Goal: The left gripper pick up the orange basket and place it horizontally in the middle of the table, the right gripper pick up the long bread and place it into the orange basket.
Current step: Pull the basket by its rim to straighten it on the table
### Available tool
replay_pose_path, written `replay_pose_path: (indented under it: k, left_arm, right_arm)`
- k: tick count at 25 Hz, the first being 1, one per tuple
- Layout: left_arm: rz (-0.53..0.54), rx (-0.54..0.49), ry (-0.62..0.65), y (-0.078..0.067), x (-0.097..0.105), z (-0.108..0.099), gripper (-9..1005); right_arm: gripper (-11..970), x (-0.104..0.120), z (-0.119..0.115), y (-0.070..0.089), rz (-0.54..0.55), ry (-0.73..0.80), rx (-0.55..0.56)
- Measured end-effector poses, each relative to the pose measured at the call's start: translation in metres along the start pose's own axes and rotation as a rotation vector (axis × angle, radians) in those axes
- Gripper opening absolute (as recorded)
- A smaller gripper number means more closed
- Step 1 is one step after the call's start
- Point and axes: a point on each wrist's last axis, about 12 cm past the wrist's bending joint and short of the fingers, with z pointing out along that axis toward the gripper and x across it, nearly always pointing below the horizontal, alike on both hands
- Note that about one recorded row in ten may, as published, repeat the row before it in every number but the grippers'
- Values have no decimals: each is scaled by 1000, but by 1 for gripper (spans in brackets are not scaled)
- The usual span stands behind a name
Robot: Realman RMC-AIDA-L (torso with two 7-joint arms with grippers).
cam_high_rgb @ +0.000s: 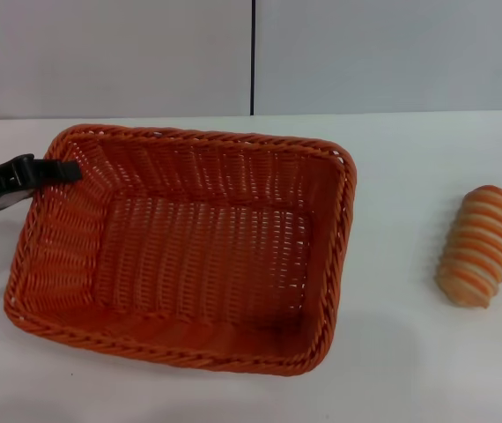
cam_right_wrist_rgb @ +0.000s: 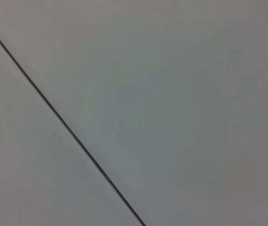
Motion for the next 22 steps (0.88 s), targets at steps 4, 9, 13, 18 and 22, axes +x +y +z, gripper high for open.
replay_pose_path:
  k: [4,9,13,18,22]
  left_arm:
    - [-12,14,3,3,3,-1,255]
    - [-10,22,-1,4,5,-3,264]
    - [3,29,-1,4,5,-3,308]
    - [19,36,-11,3,2,-4,502]
    - [38,35,-38,5,-3,-8,562]
  right_arm:
    - [718,0,0,0,13,2,-1]
    - [719,-1,-2,-1,18,1,1]
    - [719,-1,-4,-1,19,1,1]
    - [720,-1,-5,-2,20,1,2]
    - [720,-2,-6,-2,31,1,2]
